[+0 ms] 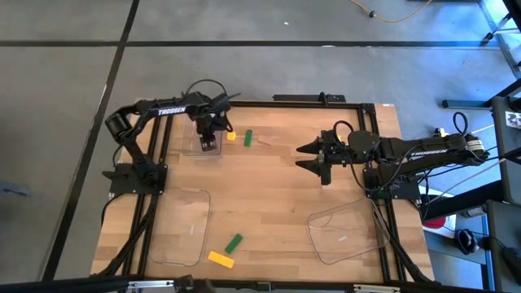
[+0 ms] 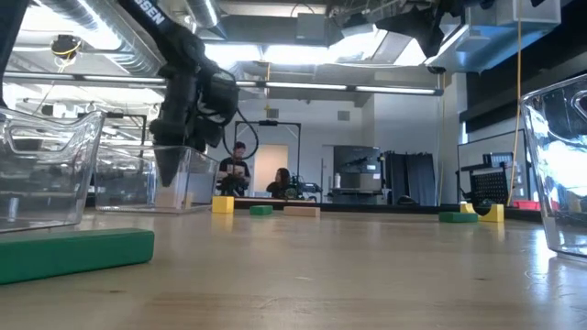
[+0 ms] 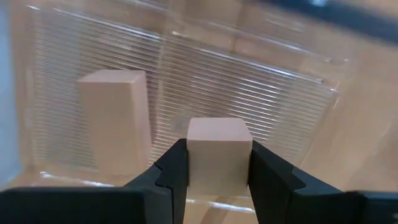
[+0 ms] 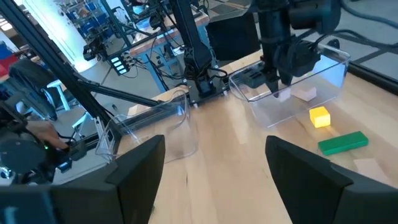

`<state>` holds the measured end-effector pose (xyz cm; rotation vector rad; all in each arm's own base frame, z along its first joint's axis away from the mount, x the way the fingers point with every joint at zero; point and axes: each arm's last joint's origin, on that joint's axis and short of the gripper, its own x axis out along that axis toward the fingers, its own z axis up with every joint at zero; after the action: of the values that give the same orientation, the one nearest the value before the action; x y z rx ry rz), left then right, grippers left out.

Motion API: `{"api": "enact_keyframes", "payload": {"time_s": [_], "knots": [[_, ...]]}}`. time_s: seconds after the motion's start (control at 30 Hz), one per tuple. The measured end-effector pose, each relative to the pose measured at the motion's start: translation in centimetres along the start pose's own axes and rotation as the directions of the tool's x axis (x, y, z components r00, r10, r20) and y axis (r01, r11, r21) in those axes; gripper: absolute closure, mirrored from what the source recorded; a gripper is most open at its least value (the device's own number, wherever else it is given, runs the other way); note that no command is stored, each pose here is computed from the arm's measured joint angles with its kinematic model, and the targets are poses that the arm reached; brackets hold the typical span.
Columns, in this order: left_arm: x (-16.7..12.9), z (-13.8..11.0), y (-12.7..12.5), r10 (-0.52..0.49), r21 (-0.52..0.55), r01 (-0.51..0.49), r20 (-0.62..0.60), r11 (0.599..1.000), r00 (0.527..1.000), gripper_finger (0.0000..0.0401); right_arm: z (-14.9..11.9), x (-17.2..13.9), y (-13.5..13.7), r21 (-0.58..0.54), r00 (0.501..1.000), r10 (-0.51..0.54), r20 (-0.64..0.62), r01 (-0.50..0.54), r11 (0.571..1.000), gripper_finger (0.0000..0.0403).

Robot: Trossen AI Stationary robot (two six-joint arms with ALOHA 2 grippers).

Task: Sort & place blocks by color
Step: Put the bottom brown block into the top left transparent bin

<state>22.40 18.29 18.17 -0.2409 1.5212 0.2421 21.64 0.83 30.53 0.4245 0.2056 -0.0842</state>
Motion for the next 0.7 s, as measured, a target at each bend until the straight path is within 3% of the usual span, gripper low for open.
{"api": "enact_keyframes", "payload": {"time_s": [0.33, 0.53, 0.7], "knots": [[1.8, -0.8, -0.1, 0.044, -0.006, -0.044, -0.013, 0.999, 0.999, 0.0280, 0.0, 0.0, 0.0, 0.000, 1.000, 0.000, 0.000, 0.000, 1.000, 0.0122], [2.0, -0.9, -0.1, 0.055, -0.007, -0.055, -0.021, 0.998, 0.998, 0.0239, 0.0, 0.0, 0.0, 0.000, 1.000, 0.000, 0.000, 0.000, 1.000, 0.0122], [1.9, -0.9, -0.1, 0.054, -0.025, -0.054, -0.025, 0.998, 0.998, 0.0231, 0.0, 0.0, 0.0, 0.000, 1.000, 0.001, 0.000, -0.001, 1.000, 0.0122]]}}
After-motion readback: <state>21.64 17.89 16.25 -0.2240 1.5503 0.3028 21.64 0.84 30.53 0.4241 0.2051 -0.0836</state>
